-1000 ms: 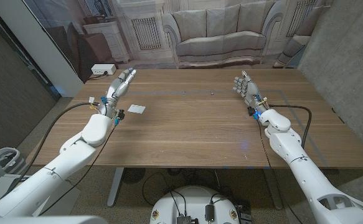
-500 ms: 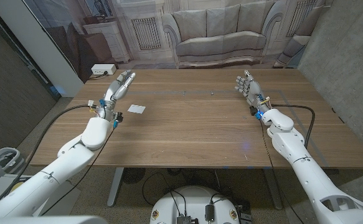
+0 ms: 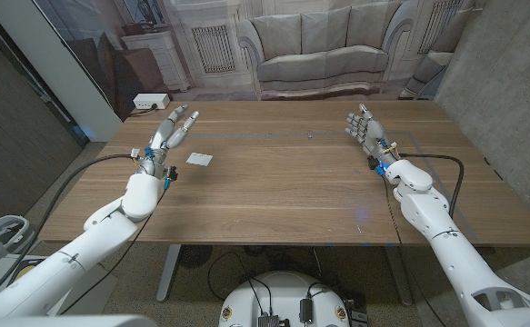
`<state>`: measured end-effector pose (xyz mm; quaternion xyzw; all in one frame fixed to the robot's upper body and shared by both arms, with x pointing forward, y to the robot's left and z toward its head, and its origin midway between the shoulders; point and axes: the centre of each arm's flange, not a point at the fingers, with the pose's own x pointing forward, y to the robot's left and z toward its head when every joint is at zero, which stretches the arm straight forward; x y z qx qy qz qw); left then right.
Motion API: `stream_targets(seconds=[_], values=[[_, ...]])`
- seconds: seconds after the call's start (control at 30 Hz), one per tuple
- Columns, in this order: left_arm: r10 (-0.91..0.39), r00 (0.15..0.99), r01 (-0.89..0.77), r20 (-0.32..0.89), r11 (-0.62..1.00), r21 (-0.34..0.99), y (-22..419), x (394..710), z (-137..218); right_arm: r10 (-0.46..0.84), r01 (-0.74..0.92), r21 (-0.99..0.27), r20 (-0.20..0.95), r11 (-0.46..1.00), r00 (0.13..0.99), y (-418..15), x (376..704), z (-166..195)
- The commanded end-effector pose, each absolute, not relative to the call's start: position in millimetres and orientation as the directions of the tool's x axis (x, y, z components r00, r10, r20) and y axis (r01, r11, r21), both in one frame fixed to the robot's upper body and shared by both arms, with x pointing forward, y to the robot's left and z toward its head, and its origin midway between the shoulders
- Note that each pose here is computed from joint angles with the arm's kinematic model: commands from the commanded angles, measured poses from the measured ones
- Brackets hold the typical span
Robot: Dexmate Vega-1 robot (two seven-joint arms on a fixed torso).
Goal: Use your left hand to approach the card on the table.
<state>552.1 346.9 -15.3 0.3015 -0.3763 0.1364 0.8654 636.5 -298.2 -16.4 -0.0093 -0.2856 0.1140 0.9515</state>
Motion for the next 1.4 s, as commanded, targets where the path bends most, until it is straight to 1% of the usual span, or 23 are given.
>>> stream_targets(seconds=[0.03, 0.2, 0.97, 1.27, 1.4], values=[[0.05, 0.654, -0.551, 0.755, 0.715, 0.43, 350, 556, -18, 0.202, -0.192, -0.079, 0.557, 0.978, 0.806, -304, 630, -16], [0.057, 0.666, -0.577, 0.744, 0.671, 0.465, 351, 557, -18, 0.191, -0.179, -0.077, 0.565, 0.981, 0.803, -308, 625, -15], [0.093, 0.652, -0.697, 0.752, 0.465, 0.547, 348, 554, -12, 0.15, -0.133, -0.071, 0.583, 0.989, 0.798, -321, 609, -16], [0.11, 0.671, -0.717, 0.733, 0.349, 0.604, 342, 554, -4, 0.128, -0.119, -0.055, 0.59, 0.991, 0.797, -324, 606, -18], [0.117, 0.675, -0.718, 0.729, 0.335, 0.61, 342, 554, -3, 0.122, -0.111, -0.054, 0.583, 0.992, 0.803, -326, 607, -20]])
